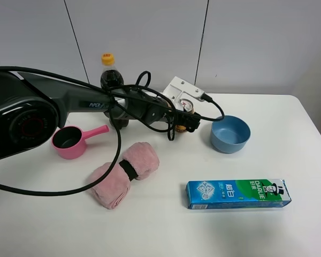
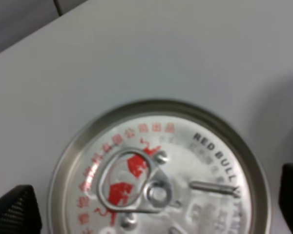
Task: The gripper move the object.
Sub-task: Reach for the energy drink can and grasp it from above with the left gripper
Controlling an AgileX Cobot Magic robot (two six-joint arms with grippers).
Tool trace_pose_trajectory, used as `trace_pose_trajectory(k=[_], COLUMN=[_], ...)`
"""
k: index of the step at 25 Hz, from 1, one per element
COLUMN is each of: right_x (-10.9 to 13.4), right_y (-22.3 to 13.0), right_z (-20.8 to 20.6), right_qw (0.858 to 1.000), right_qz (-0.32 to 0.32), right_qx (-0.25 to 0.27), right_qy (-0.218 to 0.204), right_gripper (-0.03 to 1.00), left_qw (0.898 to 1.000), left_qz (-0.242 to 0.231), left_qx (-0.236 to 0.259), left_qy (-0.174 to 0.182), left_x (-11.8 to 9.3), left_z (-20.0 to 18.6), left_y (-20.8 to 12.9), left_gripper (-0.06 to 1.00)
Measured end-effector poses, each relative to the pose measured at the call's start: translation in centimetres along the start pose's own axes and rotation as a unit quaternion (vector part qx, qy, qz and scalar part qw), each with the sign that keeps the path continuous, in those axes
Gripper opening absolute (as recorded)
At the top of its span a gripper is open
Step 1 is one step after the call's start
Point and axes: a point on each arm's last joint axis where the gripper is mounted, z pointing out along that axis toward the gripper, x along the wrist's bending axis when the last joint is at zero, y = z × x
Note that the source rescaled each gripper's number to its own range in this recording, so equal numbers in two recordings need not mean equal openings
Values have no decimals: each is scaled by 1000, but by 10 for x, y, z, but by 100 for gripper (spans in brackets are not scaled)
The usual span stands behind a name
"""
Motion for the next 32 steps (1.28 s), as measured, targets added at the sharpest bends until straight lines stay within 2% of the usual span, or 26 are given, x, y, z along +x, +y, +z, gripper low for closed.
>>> trace_pose_trajectory(k=[12, 22, 23, 25, 26, 27, 28, 32], right_x=[0, 0, 0, 0, 0, 0, 0, 0], right_y=[0, 0, 0, 0, 0, 0, 0, 0], right_z=[0, 0, 0, 0, 0, 0, 0, 0], right_qw=[1000, 1000, 1000, 1000, 1000, 1000, 1000, 1000], right_qz=[0, 0, 0, 0, 0, 0, 0, 0], right_qx=[0, 0, 0, 0, 0, 0, 0, 0], right_qy=[0, 0, 0, 0, 0, 0, 0, 0], right_gripper=[100, 100, 100, 100, 100, 100, 100, 100], left_qw=[1000, 1000, 1000, 1000, 1000, 1000, 1000, 1000], left_qz=[0, 0, 0, 0, -1, -1, 1, 3], left_qx=[-20, -16, -18, -23, -23, -24, -24, -24], left_qy=[-2, -2, -2, -2, -2, -2, -2, -3], left_x=[0, 0, 0, 0, 0, 0, 0, 0], left_z=[3, 10, 10, 10, 10, 10, 10, 10], left_y=[1, -5, -5, -4, -4, -4, -4, -4], left_gripper=[100, 99, 94, 64, 37, 3, 0, 2])
